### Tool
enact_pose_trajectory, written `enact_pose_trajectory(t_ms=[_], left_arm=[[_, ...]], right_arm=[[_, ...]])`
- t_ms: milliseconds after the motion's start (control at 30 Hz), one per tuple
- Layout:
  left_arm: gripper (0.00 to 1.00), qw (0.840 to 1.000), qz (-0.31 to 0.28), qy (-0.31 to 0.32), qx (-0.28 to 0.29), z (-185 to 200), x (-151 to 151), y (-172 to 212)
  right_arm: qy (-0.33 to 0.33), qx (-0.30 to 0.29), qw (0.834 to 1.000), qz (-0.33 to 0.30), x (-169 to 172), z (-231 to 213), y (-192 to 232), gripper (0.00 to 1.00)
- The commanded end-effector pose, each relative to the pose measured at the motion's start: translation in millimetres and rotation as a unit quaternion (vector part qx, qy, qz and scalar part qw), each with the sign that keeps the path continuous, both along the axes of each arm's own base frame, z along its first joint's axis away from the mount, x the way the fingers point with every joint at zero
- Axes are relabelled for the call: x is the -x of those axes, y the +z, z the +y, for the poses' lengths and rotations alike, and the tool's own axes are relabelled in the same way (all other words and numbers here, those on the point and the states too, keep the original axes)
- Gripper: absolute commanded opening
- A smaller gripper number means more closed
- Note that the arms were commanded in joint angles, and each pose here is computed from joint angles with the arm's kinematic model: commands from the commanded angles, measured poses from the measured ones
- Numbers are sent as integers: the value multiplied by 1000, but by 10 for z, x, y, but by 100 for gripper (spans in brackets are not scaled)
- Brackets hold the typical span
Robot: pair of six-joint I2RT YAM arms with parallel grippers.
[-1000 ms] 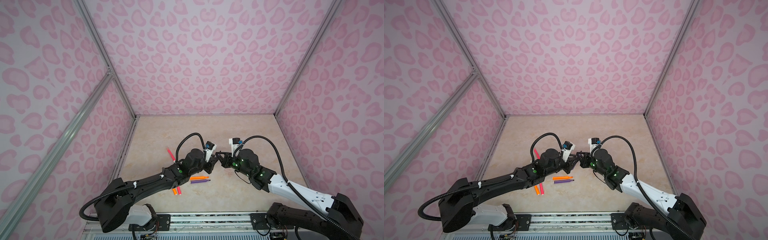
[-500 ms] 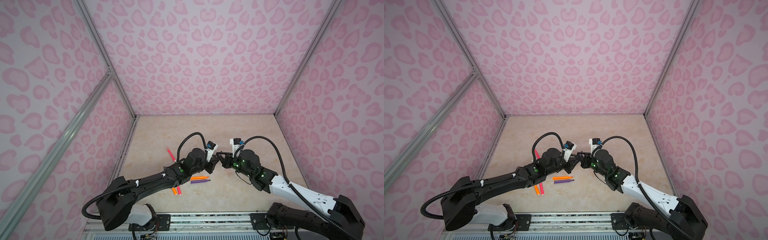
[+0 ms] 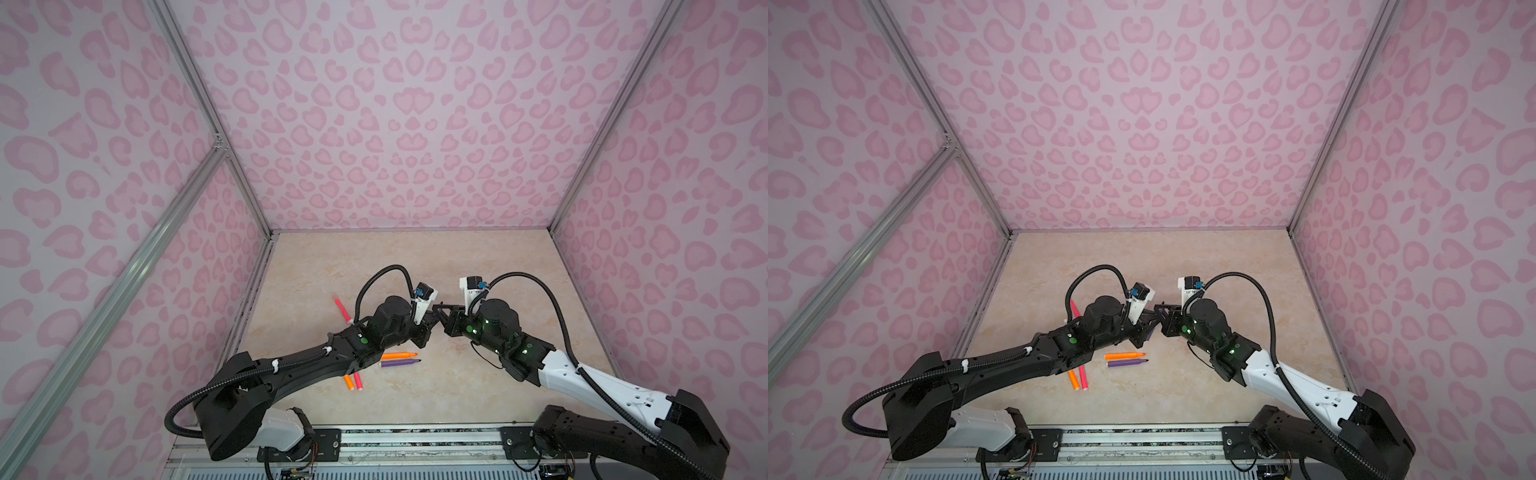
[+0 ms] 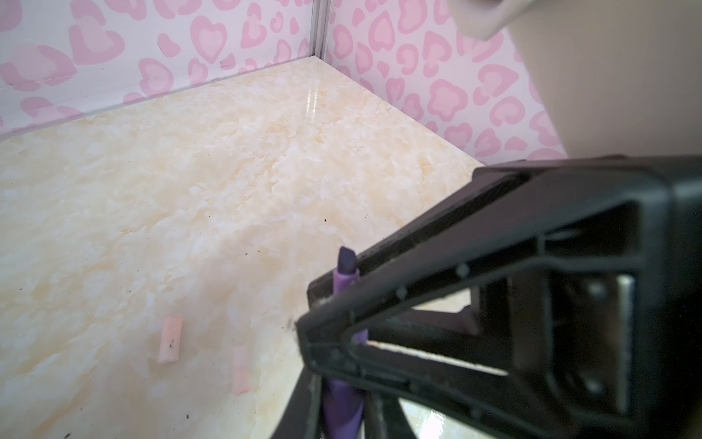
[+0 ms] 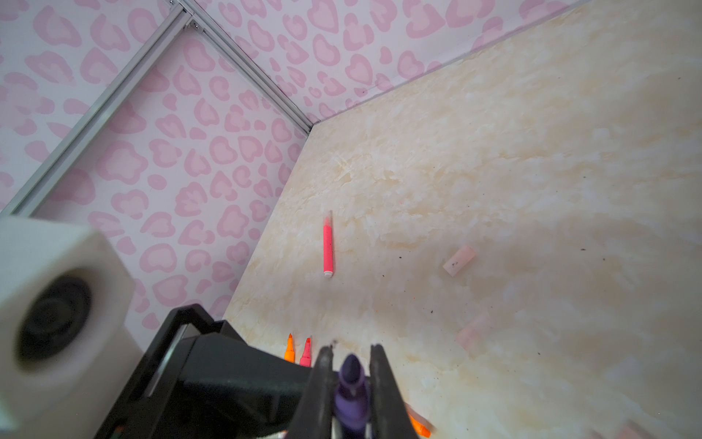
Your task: Insert the pens into the pen caps
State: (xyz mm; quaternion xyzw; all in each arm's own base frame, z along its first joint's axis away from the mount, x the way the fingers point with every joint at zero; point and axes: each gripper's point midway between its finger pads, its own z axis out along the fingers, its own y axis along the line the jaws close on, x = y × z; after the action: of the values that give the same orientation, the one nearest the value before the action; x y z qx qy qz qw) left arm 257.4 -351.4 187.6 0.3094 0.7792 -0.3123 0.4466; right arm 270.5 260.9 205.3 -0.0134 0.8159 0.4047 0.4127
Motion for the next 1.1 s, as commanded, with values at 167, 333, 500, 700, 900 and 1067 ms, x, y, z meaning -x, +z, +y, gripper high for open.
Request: enact_pose_trajectory(t_ms=[167, 333, 500, 700, 900, 1067], left_arm=[[4, 998, -15, 58, 26, 107, -200, 165], [4, 984, -14, 177, 36, 590, -488, 154], [4, 913, -39, 405, 33, 1573, -702, 100], [4, 878, 9, 479, -4, 2013, -809, -129], [4, 901, 18, 433, -4, 1802, -842, -161], [4, 910, 23, 415, 0, 1737, -835, -140]], right_arm=[[3, 7, 1000, -15, 24, -23, 42, 61], [-44, 25, 998, -33, -23, -230, 64, 78], [-79, 37, 996, -35, -44, -382, 25, 77], [-151, 127, 980, 34, -207, -585, -357, 73], [-99, 243, 954, 143, -360, -290, -867, 65], [-27, 315, 919, 234, -412, 13, -1435, 57]])
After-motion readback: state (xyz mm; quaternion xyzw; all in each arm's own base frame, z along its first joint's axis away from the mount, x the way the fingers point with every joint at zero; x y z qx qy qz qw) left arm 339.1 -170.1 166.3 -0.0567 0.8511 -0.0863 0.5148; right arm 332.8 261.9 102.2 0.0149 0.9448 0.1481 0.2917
